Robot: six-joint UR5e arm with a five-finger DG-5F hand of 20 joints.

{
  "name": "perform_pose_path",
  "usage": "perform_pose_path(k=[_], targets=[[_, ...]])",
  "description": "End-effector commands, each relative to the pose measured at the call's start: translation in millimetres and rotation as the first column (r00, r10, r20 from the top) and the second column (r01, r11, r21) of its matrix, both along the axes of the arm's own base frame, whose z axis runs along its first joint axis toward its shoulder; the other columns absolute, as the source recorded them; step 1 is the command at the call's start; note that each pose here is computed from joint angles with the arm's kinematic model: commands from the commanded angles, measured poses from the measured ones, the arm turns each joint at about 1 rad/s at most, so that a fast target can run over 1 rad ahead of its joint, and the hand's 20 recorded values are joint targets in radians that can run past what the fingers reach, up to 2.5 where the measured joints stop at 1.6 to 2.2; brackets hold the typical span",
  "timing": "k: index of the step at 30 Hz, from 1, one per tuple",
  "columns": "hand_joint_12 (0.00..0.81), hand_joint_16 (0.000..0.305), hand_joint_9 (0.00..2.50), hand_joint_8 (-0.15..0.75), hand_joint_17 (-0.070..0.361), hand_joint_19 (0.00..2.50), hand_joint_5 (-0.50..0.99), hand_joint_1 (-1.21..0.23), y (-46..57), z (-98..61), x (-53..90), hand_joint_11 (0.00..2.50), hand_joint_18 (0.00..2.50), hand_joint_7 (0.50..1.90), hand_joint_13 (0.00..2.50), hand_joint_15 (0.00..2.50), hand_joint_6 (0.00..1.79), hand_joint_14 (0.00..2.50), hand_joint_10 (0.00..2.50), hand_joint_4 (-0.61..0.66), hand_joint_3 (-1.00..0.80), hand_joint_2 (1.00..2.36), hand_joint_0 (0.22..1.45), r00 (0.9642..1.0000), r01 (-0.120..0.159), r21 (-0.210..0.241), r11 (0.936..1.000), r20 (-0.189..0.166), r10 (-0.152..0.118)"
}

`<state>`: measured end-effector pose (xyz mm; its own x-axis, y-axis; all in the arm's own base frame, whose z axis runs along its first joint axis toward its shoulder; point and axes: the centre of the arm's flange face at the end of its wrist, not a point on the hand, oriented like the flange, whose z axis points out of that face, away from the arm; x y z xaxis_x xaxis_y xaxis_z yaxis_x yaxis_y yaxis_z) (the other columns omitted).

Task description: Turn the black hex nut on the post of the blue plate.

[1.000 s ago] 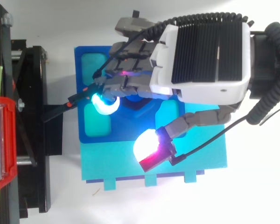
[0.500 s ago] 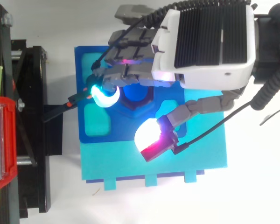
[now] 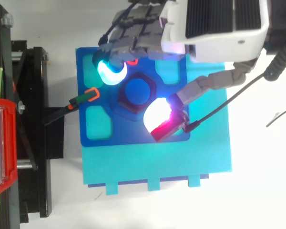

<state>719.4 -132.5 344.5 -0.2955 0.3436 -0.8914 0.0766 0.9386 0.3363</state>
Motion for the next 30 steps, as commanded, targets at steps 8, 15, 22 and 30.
perform_pose_path(k=[8, 15, 22, 30], targets=[[0.362, 0.059, 0.49, 0.248, 0.133, 0.04, -0.19, -0.43, -22.9, 0.6, -4.8, 0.00, 0.09, 0.75, 0.32, 0.02, 0.50, 0.00, 0.00, 0.17, -0.50, 1.00, 0.46, 0.9999, -0.013, 0.010, 0.9999, 0.009, 0.013], [0.363, 0.059, 0.48, 0.247, 0.133, 0.04, -0.19, -0.43, -23.3, 10.1, -1.9, 0.00, 0.09, 0.76, 0.32, 0.02, 0.50, 0.00, 0.00, 0.17, -0.50, 1.00, 0.46, 0.9990, -0.031, 0.009, 0.9995, 0.034, 0.030], [0.363, 0.059, 0.48, 0.249, 0.133, 0.04, -0.19, -0.43, -13.0, 14.9, 5.1, 0.00, 0.10, 0.75, 0.31, 0.03, 0.50, 0.00, 0.00, 0.17, -0.50, 1.00, 0.46, 0.9971, -0.033, -0.003, 0.9995, 0.069, 0.033], [0.362, 0.059, 0.49, 0.249, 0.133, 0.03, -0.19, -0.43, 9.2, 15.9, 14.6, 0.00, 0.10, 0.75, 0.31, 0.02, 0.50, 0.00, 0.00, 0.17, -0.50, 1.00, 0.46, 0.9954, -0.005, -0.020, 0.9998, 0.096, 0.007]])
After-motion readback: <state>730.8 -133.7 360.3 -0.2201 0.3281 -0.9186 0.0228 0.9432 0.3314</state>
